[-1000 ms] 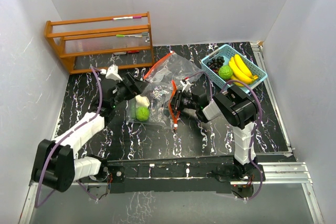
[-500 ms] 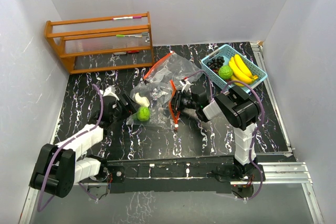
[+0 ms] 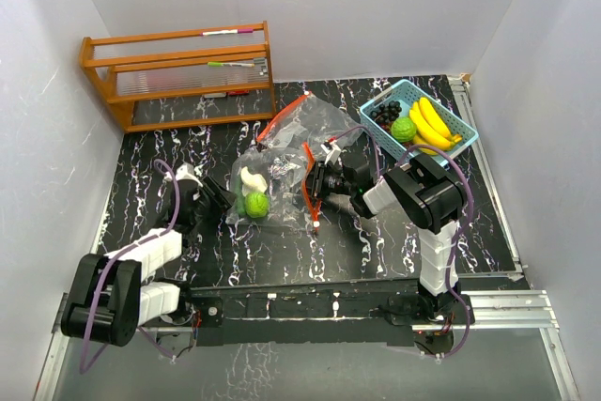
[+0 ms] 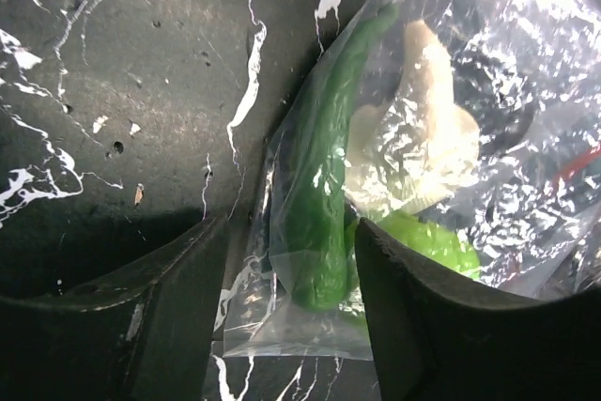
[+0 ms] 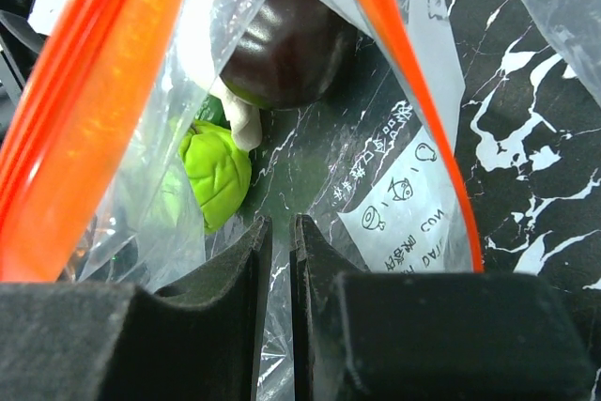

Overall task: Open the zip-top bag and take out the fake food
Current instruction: Pick up the fake vegetable from the zipper food storage bag.

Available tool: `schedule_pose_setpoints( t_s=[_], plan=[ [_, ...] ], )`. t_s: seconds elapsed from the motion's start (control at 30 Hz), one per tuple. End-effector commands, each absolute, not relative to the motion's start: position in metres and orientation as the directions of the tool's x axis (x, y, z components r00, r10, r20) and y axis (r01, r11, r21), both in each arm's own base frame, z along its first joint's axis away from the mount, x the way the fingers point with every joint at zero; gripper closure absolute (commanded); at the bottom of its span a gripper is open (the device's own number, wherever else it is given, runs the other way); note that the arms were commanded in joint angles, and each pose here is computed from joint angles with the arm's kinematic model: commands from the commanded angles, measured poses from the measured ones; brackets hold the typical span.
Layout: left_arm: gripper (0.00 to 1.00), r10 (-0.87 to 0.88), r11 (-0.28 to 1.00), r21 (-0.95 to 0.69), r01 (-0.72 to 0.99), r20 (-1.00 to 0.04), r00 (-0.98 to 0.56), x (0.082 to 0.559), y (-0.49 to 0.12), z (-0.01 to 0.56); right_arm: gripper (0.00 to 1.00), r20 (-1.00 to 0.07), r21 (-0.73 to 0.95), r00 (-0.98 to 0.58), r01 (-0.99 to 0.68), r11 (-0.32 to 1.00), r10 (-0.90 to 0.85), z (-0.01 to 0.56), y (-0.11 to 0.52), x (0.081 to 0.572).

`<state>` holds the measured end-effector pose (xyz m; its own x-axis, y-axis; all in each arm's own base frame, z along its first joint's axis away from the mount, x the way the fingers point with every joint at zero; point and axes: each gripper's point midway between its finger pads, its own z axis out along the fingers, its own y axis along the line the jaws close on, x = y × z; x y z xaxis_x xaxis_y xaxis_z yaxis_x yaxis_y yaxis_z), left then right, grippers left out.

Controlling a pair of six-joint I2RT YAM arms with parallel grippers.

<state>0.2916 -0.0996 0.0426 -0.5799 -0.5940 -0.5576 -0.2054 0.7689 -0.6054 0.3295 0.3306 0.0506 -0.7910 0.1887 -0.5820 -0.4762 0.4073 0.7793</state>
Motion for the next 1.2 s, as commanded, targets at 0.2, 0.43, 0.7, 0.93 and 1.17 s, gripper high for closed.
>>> schedule_pose_setpoints(
  t_s=[0.2,0.43,0.7,0.93,1.17],
  plan=[
    [0.9,-0.61,0.688,-0.725,-0.009,-0.572,-0.548,0.303,-0.127,0.081,0.83,-0.633,0.756,-0.751,-0.546,0.361,0.191,0.072,0.343,0.336],
    [1.0,-0.616,0.67,-0.741,0.028,-0.577,-0.536,0.305,-0.131,0.097,0.83,-0.637,0.753,-0.749,-0.552,0.358,0.184,0.074,0.347,0.334],
    [1.0,-0.48,0.688,-0.666,0.288,-0.716,-0.507,0.31,-0.159,0.159,0.83,-0.636,0.751,-0.753,-0.553,0.36,0.17,0.068,0.35,0.332],
    [1.0,-0.425,0.763,-0.597,0.248,-0.752,-0.504,0.307,-0.155,0.138,0.83,-0.642,0.743,-0.748,-0.552,0.378,0.17,0.067,0.349,0.334],
    [1.0,-0.481,0.73,-0.664,0.162,-0.667,-0.569,0.3,-0.157,0.1,0.48,-0.704,0.681,-0.683,-0.574,0.454,0.192,0.081,0.338,0.342]
  ],
)
